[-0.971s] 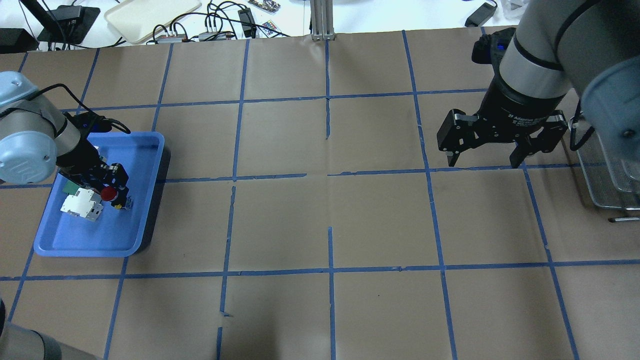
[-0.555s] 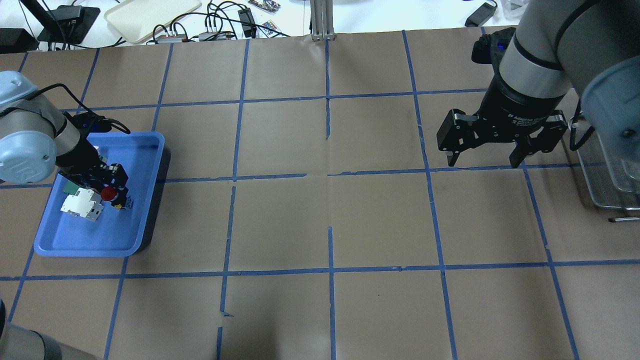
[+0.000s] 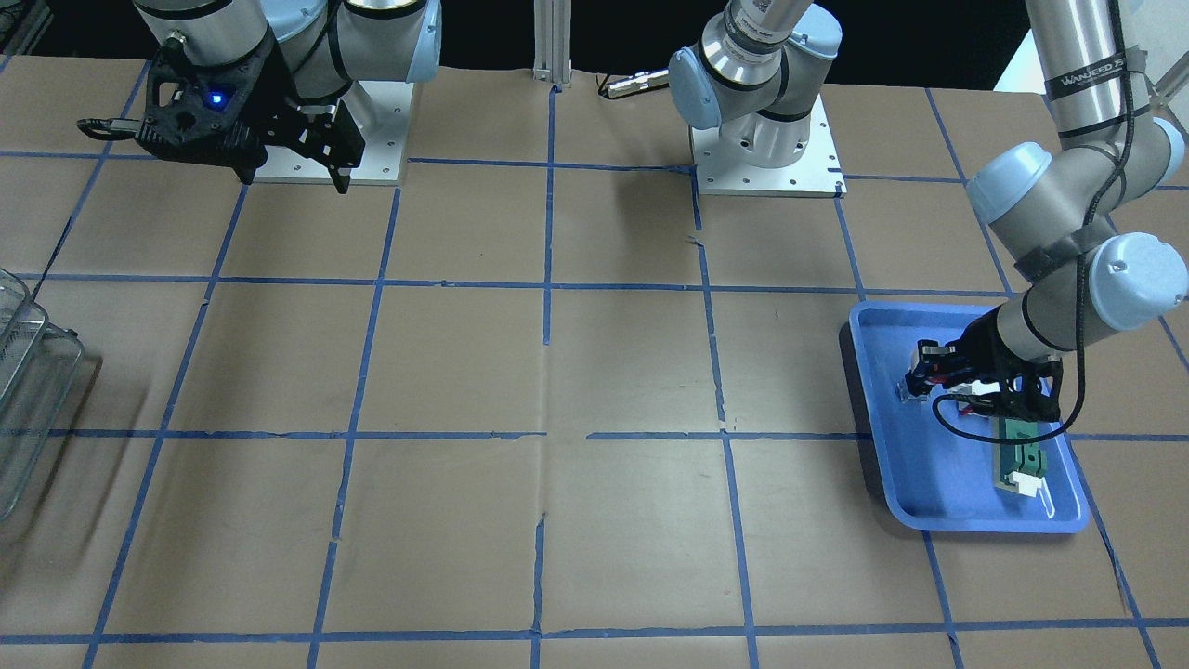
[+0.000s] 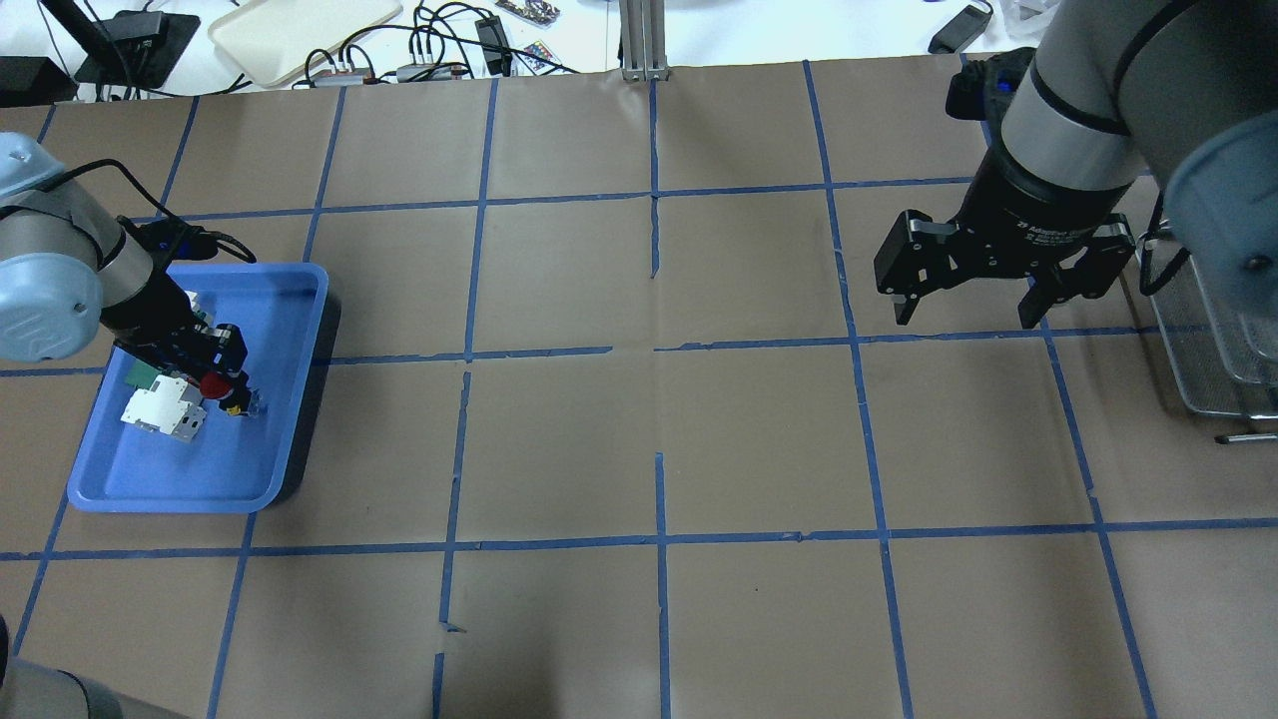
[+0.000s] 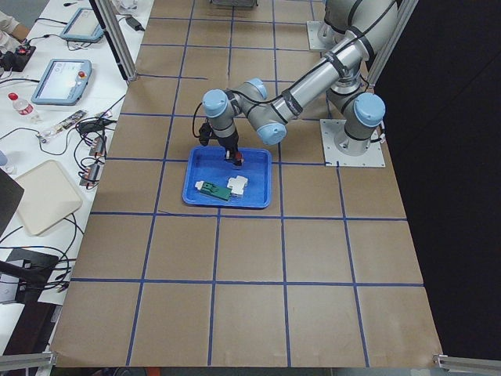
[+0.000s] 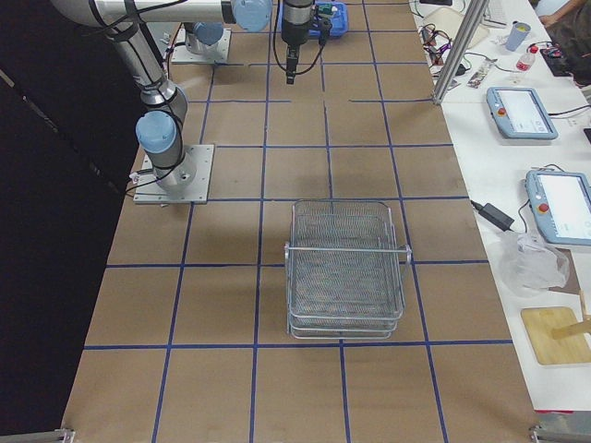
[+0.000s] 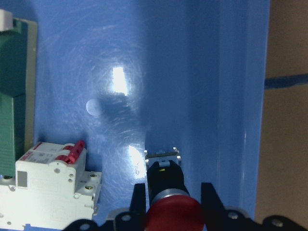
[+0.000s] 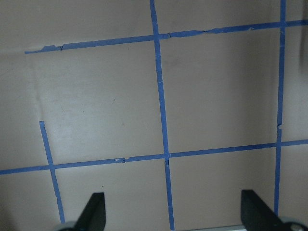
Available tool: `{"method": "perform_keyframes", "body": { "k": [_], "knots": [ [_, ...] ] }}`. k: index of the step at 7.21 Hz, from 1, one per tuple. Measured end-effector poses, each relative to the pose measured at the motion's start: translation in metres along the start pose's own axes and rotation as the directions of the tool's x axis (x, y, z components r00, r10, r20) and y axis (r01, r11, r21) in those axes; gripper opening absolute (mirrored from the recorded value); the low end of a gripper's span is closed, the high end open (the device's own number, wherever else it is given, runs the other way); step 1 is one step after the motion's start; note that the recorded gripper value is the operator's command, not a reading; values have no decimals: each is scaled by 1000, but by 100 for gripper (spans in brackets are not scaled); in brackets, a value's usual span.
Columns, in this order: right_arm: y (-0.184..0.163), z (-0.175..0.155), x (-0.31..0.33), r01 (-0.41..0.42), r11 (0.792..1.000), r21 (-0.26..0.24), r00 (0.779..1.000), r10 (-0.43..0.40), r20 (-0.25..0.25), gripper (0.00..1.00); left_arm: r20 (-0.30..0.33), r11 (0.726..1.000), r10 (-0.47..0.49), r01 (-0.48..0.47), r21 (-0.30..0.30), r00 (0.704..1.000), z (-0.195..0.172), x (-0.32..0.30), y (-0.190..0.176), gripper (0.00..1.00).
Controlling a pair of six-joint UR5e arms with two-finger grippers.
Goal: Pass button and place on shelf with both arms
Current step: 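Lift the button with the left gripper toward the table center while the right gripper approaches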
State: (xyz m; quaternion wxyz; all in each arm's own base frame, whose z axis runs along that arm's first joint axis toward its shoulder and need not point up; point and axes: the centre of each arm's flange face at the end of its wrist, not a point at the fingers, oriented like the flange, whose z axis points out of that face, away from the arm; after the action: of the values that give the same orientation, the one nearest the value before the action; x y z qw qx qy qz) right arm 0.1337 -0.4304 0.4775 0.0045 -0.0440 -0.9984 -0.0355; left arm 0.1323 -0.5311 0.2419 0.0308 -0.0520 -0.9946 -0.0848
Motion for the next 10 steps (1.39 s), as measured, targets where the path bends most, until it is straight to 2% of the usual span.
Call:
{"method": "perform_keyframes", "body": {
  "k": [1,2,3,4,5,6,7,8,9,10],
  "knots": [
    [-1,-1,1,-2,1000,3,1000,2,1,100,-55,1000,6,-6,4,998,-16,11,-3,15],
    [-2,-4,2,-9,1000,9,1000,9,2,100,-163,1000,10,-6,26,987,-34,28,-4,15],
    [-4,-6,3,-26,1000,13,1000,26,14,100,-276,998,18,-3,58,961,-48,51,-5,15],
    [-8,-7,9,-84,996,8,995,84,58,100,-385,995,48,-8,104,922,-60,86,-9,15],
    [-15,-8,20,-175,984,-15,974,176,145,100,-489,987,91,-14,158,868,-70,129,-16,15],
    [-24,-7,34,-251,967,-53,933,256,254,100,-590,980,120,-1,197,798,-80,175,-22,14],
    [-33,-4,48,-303,948,-96,883,317,346,100,-678,977,134,20,214,723,-91,217,-26,13],
    [-40,-3,55,-348,928,-137,829,372,417,100,-743,973,148,37,226,653,-104,252,-27,12],
    [-45,-4,57,-407,892,-197,753,450,481,100,-792,970,159,56,236,589,-114,278,-27,12],
    [-49,-8,59,-464,841,-278,655,536,532,100,-829,968,159,81,238,537,-122,297,-28,12]
  ]
}}
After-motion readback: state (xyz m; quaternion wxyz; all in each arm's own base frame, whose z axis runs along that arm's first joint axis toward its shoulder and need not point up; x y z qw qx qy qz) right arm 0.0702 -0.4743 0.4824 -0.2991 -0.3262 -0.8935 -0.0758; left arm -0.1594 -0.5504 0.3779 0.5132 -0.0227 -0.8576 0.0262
